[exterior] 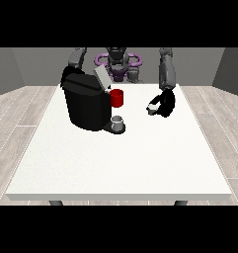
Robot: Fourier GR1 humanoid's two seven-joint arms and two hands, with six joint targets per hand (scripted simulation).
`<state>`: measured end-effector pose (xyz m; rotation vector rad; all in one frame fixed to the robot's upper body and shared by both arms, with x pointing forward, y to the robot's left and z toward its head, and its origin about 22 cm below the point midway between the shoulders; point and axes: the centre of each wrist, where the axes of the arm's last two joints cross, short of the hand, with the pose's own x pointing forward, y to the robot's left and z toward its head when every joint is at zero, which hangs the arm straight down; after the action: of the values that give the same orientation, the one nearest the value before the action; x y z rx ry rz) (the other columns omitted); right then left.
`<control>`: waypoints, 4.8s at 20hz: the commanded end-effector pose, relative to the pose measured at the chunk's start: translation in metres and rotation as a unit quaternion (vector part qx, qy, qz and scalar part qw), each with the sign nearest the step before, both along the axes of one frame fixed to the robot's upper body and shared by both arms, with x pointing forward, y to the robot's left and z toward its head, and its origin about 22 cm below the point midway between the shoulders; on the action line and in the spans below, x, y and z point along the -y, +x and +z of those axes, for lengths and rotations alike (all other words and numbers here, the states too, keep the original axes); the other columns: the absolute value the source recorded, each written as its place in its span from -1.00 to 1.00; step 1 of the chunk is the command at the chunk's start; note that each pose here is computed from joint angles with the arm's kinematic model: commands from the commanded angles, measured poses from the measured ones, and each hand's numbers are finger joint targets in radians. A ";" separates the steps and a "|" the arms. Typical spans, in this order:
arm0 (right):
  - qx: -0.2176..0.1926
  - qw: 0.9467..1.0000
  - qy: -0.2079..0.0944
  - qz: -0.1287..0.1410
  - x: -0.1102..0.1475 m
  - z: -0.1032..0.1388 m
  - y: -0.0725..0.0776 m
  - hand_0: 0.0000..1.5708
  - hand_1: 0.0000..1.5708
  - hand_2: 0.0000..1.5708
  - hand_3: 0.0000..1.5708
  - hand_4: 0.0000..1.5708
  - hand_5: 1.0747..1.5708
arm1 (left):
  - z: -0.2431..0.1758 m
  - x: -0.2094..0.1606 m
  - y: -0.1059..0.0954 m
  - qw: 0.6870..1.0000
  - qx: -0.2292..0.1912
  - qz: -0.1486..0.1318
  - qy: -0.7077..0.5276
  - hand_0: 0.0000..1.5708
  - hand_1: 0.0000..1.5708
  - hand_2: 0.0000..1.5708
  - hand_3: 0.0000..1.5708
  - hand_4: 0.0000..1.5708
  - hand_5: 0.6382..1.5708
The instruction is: Insert the coffee pod into the coffee machine and close the lid
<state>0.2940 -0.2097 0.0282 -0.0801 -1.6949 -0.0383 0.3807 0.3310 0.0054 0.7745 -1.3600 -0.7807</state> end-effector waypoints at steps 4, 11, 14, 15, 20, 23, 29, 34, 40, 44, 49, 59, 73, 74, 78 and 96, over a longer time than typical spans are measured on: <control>-0.022 1.000 0.013 -0.015 0.016 -0.012 0.006 -1.00 -1.00 -1.00 -1.00 -0.45 1.00 | 0.027 0.026 0.021 0.998 0.015 -0.063 -0.007 0.87 0.87 0.87 0.80 -0.23 1.00; -0.068 0.997 0.017 -0.013 -0.003 -0.018 0.004 -1.00 -1.00 -1.00 -1.00 -0.44 1.00 | 0.079 0.028 0.043 0.995 0.014 -0.098 -0.026 0.64 0.64 0.73 0.70 -0.29 1.00; -0.068 0.997 0.013 -0.020 -0.002 -0.046 -0.008 -1.00 -1.00 -1.00 -1.00 -0.36 1.00 | 0.092 0.051 0.051 0.991 0.037 -0.123 -0.022 0.60 0.60 0.69 0.64 -0.31 1.00; -0.067 0.997 0.009 -0.024 0.020 -0.035 0.008 -1.00 -1.00 -1.00 -1.00 -0.37 1.00 | 0.095 0.062 0.051 0.989 0.039 -0.143 -0.014 0.57 0.57 0.68 0.64 -0.27 1.00; -0.049 0.999 0.018 -0.009 0.001 -0.033 0.006 -1.00 -1.00 -1.00 -1.00 -0.44 1.00 | 0.120 0.045 0.057 0.991 0.041 -0.125 -0.016 0.57 0.57 0.68 0.64 -0.27 1.00; -0.026 1.000 0.010 0.007 -0.006 -0.018 0.014 -1.00 -1.00 -1.00 -1.00 -0.40 1.00 | 0.135 0.043 0.061 0.989 0.074 -0.128 -0.018 0.60 0.60 0.70 0.64 -0.29 1.00; -0.029 0.999 0.012 0.024 0.000 -0.041 -0.002 -1.00 -1.00 -1.00 -1.00 -0.37 1.00 | 0.166 0.053 0.067 0.988 0.094 -0.121 -0.009 0.30 0.30 0.54 0.56 -0.36 1.00; -0.011 1.000 0.017 0.021 -0.015 -0.022 0.012 -1.00 -1.00 -1.00 -1.00 -0.34 1.00 | 0.216 0.058 0.076 0.988 0.102 -0.106 -0.038 0.58 0.58 0.61 0.53 -0.39 1.00; 0.003 0.999 0.004 0.033 -0.022 0.003 0.018 -1.00 -1.00 -1.00 -1.00 -0.36 1.00 | 0.226 0.063 0.079 0.987 0.118 -0.104 -0.022 0.63 0.63 0.70 0.61 -0.34 1.00; 0.003 0.999 0.001 0.034 -0.021 0.004 0.011 -1.00 -1.00 -1.00 -1.00 -0.36 1.00 | 0.209 0.068 0.080 0.990 0.111 -0.086 -0.019 0.61 0.61 0.65 0.57 -0.37 1.00; 0.021 1.000 -0.002 0.012 -0.010 0.015 0.022 -1.00 -1.00 -1.00 -1.00 -0.38 1.00 | 0.237 0.050 0.078 0.987 0.119 -0.105 -0.022 0.67 0.67 0.69 0.57 -0.37 1.00; 0.017 1.000 0.007 -0.013 0.022 0.007 0.027 -1.00 -1.00 -1.00 -1.00 -0.32 1.00 | 0.228 0.093 0.082 0.984 0.120 -0.131 -0.010 0.54 0.54 0.61 0.51 -0.36 1.00; 0.030 1.000 0.005 0.005 0.002 0.014 0.021 -1.00 -1.00 -1.00 -1.00 -0.36 1.00 | 0.233 0.069 0.083 0.986 0.120 -0.116 -0.001 0.54 0.54 0.61 0.52 -0.37 1.00; 0.020 1.000 0.015 -0.003 0.012 0.023 0.025 -1.00 -1.00 -1.00 -1.00 -0.41 1.00 | 0.216 0.082 0.084 0.987 0.110 -0.118 -0.008 0.56 0.56 0.62 0.53 -0.38 1.00; 0.026 1.000 0.013 -0.003 0.010 0.013 0.018 -1.00 -1.00 -1.00 -1.00 -0.43 1.00 | 0.216 0.071 0.083 0.987 0.108 -0.116 -0.010 0.55 0.55 0.61 0.49 -0.38 1.00; 0.022 1.000 0.012 -0.009 0.024 0.000 0.019 -1.00 -1.00 -1.00 -1.00 -0.44 1.00 | 0.227 0.070 0.082 0.987 0.100 -0.122 0.017 0.37 0.37 0.43 0.23 -0.54 1.00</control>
<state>0.3164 -0.2257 0.0299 -0.0868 -1.7423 -0.0890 0.4635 0.2508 0.2318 0.7402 -1.6851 -0.9405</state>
